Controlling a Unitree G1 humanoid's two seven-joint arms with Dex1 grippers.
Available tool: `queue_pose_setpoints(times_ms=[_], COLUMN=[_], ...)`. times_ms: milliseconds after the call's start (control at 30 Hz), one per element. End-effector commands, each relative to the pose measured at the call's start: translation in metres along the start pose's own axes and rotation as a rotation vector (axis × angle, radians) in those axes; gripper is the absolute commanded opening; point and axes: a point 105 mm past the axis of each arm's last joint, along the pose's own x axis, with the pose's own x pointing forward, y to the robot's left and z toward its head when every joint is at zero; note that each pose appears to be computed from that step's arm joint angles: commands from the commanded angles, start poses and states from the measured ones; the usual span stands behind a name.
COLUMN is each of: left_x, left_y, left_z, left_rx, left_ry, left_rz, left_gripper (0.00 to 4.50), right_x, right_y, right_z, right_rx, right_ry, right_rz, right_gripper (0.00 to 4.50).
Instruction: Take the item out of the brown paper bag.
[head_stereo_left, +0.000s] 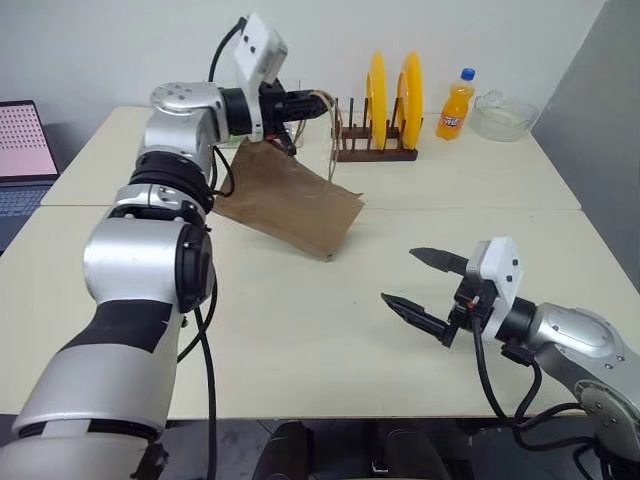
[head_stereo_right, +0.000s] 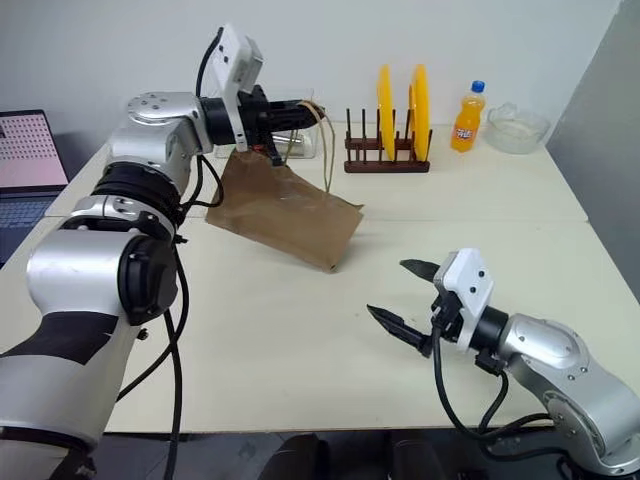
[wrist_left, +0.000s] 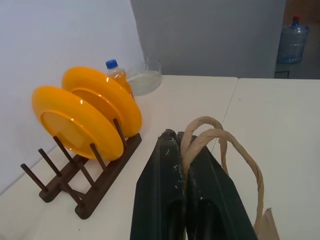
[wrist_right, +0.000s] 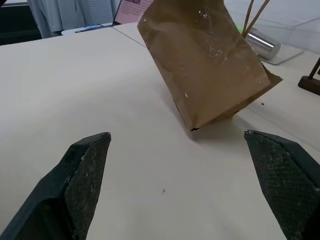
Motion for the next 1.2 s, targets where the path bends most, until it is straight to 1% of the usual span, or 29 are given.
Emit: queue_pose_setpoints(times_ms=[33, 233, 367, 633, 800, 900, 1200], left_x=[0.005, 0.013, 0.019, 0.028, 0.024, 0.02, 0.014], left_y=[0.003, 0.0, -0.004, -0.011, -0.01, -0.008, 0.006], left_z=[0.037, 0.041, 0.038, 0.018, 0.001, -0.003, -0.006], left_rx=[0.083, 0.094, 0.1, 0.087, 0.084, 0.096, 0.172], left_ry=[-0.074, -0.078, -0.071, -0.023, 0.026, 0.047, 0.08], left_rz=[0.018, 0.017, 0.012, -0.002, -0.001, 0.012, 0.122], left_gripper=[0.03, 0.03, 0.03, 0.03, 0.03, 0.03, 0.03], right_x=[-0.004, -0.005, -0.005, -0.003, -0.002, 0.0, 0.004], right_y=[0.003, 0.005, 0.006, 0.01, 0.005, 0.003, 0.003], right_z=[0.012, 0.011, 0.011, 0.01, 0.009, 0.011, 0.015], right_rx=[-0.041, -0.041, -0.038, -0.03, -0.023, -0.013, -0.003], right_ry=[-0.031, -0.027, -0.027, -0.025, -0.02, -0.028, -0.041], right_rz=[-0.008, -0.016, -0.016, -0.013, -0.061, -0.078, -0.067], right_gripper=[4.5, 4.5, 4.5, 4.5, 4.5, 4.5, 4.5])
